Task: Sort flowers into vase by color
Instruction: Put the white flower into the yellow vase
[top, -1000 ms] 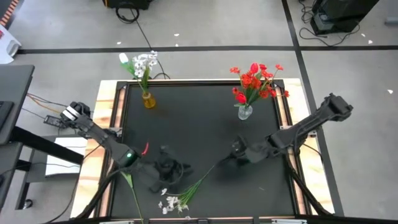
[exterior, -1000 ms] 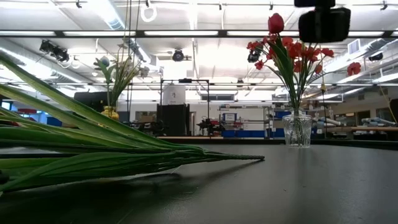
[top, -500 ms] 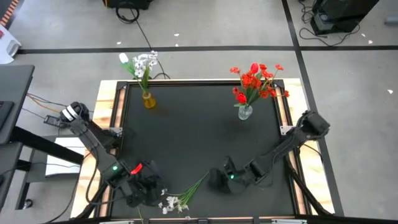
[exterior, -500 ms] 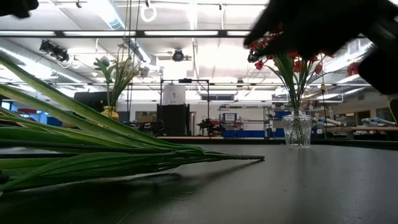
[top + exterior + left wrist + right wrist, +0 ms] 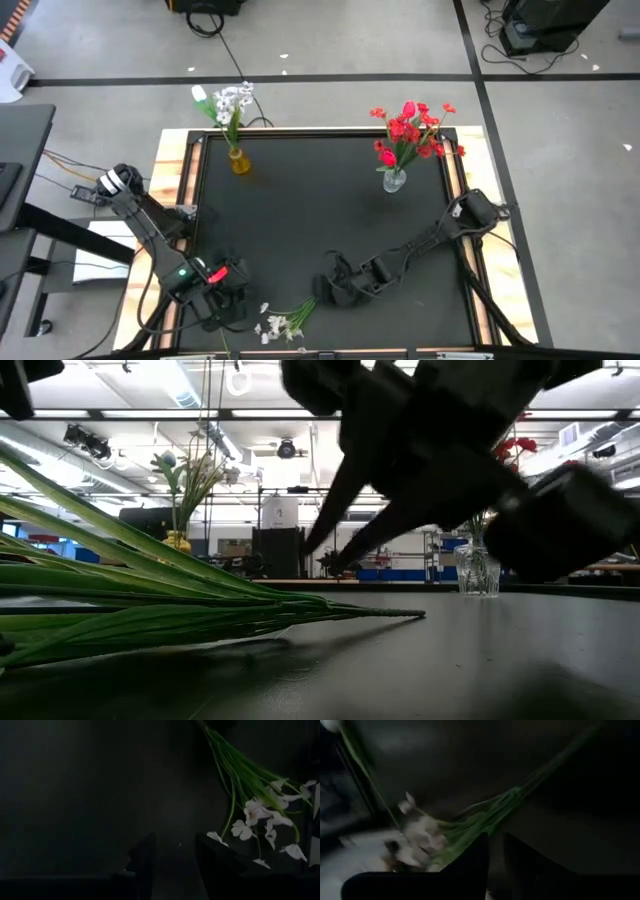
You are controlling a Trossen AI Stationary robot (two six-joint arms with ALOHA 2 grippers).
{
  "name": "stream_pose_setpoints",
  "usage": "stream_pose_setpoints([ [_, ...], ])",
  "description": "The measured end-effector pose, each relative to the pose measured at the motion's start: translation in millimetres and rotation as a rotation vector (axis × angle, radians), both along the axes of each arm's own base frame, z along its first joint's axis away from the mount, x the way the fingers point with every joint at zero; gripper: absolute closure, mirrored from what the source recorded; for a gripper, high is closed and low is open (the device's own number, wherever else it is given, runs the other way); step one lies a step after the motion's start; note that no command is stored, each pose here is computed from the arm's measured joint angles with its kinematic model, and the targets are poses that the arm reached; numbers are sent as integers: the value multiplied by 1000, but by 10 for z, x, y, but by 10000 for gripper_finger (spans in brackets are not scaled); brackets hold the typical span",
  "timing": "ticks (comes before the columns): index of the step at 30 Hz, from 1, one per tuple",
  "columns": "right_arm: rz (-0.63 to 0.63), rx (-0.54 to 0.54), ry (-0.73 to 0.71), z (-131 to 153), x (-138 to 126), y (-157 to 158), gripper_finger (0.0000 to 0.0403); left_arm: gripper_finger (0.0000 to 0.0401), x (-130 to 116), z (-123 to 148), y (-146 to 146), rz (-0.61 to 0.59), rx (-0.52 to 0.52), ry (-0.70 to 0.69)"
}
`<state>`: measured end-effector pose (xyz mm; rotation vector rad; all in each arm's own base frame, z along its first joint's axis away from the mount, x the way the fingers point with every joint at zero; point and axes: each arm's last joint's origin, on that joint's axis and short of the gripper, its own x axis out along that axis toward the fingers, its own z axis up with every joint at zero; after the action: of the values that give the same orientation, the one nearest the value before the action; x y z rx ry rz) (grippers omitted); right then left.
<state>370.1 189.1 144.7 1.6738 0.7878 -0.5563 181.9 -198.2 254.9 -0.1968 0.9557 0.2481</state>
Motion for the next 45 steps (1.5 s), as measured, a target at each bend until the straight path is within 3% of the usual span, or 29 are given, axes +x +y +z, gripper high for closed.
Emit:
stream_pose_setpoints([
  [3,245,-213,-100,-8,79,-71,336,259,-39,-4,-20,-8,4,7],
  [8,594,-515,-343,227,193,-148,336,259,-111,-21,4,73,0,36],
  [16,1196,-1027,-336,274,151,-172,330,259,-127,-29,38,231,-63,30],
  [21,1478,-1235,-358,233,116,-186,296,259,-126,-29,37,336,-129,10],
  [29,1641,-1317,-330,20,143,-225,224,259,-105,-19,53,422,-151,-64],
  [35,1698,-1245,-317,-177,188,-305,210,259,-40,-16,97,457,-159,-86],
  [39,1705,-1226,-324,-194,196,-318,234,259,24,-10,122,482,-185,-101],
  [45,1697,-1210,-324,-186,206,-362,331,259,100,-6,176,509,-195,-112],
])
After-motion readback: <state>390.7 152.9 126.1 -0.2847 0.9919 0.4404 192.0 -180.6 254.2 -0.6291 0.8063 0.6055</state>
